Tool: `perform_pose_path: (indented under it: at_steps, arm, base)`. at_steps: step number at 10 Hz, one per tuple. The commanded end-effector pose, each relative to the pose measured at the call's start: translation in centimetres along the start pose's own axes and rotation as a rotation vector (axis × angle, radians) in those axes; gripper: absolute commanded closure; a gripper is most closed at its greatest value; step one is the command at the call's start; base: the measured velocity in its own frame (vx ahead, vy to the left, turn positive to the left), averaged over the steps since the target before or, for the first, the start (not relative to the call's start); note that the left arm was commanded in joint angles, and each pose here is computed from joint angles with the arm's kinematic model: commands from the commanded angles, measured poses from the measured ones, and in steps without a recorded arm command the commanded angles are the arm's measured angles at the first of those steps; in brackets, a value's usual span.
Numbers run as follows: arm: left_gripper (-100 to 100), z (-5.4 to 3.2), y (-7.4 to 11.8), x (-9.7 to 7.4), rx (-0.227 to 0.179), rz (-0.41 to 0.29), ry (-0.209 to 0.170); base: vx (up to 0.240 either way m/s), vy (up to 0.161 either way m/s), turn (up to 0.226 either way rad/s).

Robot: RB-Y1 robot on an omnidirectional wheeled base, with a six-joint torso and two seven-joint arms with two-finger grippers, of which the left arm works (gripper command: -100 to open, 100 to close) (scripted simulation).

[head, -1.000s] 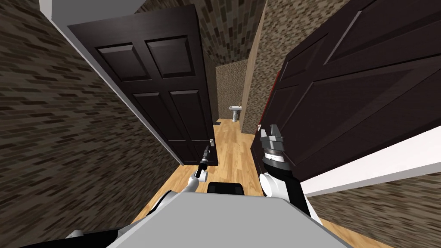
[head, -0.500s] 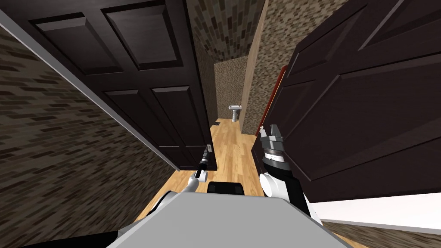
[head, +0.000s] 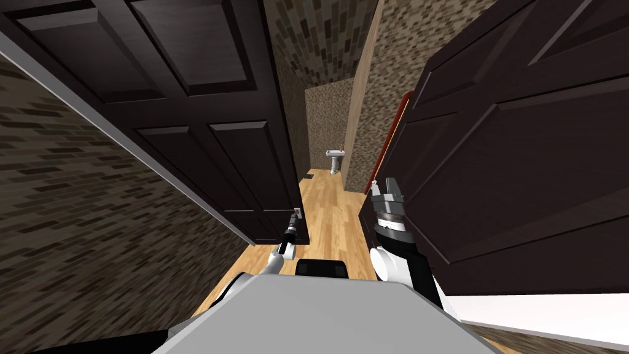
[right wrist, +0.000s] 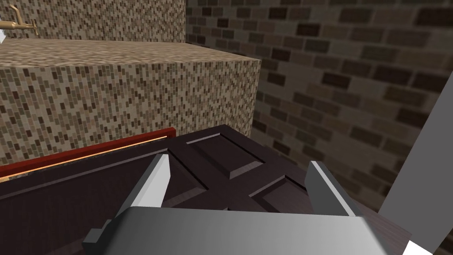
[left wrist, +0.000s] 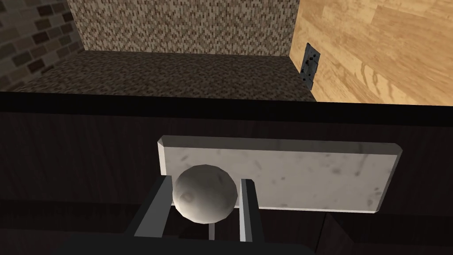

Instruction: Push the door open

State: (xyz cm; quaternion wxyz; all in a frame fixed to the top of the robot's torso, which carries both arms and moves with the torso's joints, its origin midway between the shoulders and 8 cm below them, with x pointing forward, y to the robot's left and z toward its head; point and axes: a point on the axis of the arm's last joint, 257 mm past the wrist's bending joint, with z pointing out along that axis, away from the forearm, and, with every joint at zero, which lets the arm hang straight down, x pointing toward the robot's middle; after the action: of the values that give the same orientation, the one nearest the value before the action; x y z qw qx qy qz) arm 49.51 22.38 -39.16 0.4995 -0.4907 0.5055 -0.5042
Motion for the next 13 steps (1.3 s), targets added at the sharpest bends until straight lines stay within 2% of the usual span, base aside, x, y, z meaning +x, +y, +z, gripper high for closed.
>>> perform_pose_path:
  at_steps: [1,3,7,8,9,10,13]
  arm:
    - [100,-0.01,0.0,0.0,0.001,-0.001,0.0]
    - [100,-0.01,0.0,0.0,0.001,-0.001,0.0]
    - [100,-0.19,0.2,-2.7,-0.005,0.008,-0.051]
    - [100,-0.19,0.2,-2.7,-0.005,0.008,-0.051]
    - [100,-0.25,0.2,-3.9,-0.006,0.011,-0.076]
    - [100,-0.25,0.2,-3.9,-0.006,0.011,-0.076]
    - [100,-0.46,0.1,-6.2,-0.006,0.012,-0.126]
  base:
    - [-0.01,0.0,0.002]
    - [0.0,0.0,0.0]
    - [0.148,-0.057,0.037]
    - [0.144,-0.013,0.019]
    - [0.167,0.015,0.016]
    - [0.154,-0.025,-0.004]
    - [0.182,-0.062,0.062]
